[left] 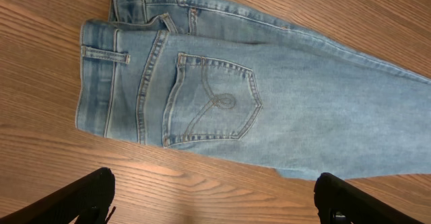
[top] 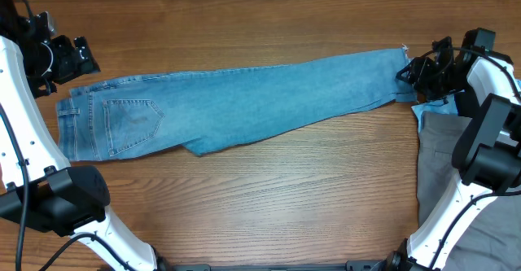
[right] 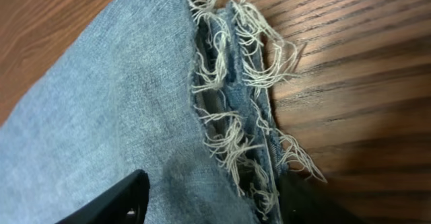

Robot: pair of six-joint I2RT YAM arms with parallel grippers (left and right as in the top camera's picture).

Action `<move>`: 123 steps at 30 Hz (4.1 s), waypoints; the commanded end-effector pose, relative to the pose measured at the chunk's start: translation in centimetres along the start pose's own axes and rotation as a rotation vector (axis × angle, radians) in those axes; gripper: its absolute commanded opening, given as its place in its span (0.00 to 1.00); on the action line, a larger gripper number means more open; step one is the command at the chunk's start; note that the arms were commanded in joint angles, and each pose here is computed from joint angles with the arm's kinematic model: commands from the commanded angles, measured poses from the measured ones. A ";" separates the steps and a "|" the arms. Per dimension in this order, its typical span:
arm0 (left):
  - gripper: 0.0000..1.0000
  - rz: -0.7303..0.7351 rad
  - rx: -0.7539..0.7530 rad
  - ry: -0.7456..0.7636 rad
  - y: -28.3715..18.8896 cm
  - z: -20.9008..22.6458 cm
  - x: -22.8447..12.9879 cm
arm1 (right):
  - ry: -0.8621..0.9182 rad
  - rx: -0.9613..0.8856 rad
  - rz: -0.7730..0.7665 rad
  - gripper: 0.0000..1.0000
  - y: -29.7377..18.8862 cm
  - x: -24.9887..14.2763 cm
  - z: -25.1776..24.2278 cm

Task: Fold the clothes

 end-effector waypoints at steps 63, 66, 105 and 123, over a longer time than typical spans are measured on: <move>0.99 -0.087 -0.025 0.028 -3.5 -0.4 -1.3 | 0.063 -0.031 -0.508 0.04 -24.9 2.9 2.6; 0.99 -0.100 -0.029 0.030 -4.0 -0.4 -1.5 | -0.005 0.045 -0.534 0.04 -26.1 3.0 6.0; 1.00 -0.211 -0.118 -0.035 -8.7 1.6 -2.8 | -0.701 0.377 -0.059 0.04 -1.5 -9.1 49.6; 1.00 -0.210 -0.119 -0.035 -8.7 1.6 -2.8 | -0.835 0.511 -0.001 0.04 3.1 -14.9 55.0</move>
Point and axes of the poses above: each gripper's point midway between its finger pads, its own y axis out along the fingers, its own z axis along the line the jaws close on, x = y × z, the point moved 7 cm from there along -y, back along the fingers, and after that the axes turned 15 degrees about -y, right-handed, at the moved point
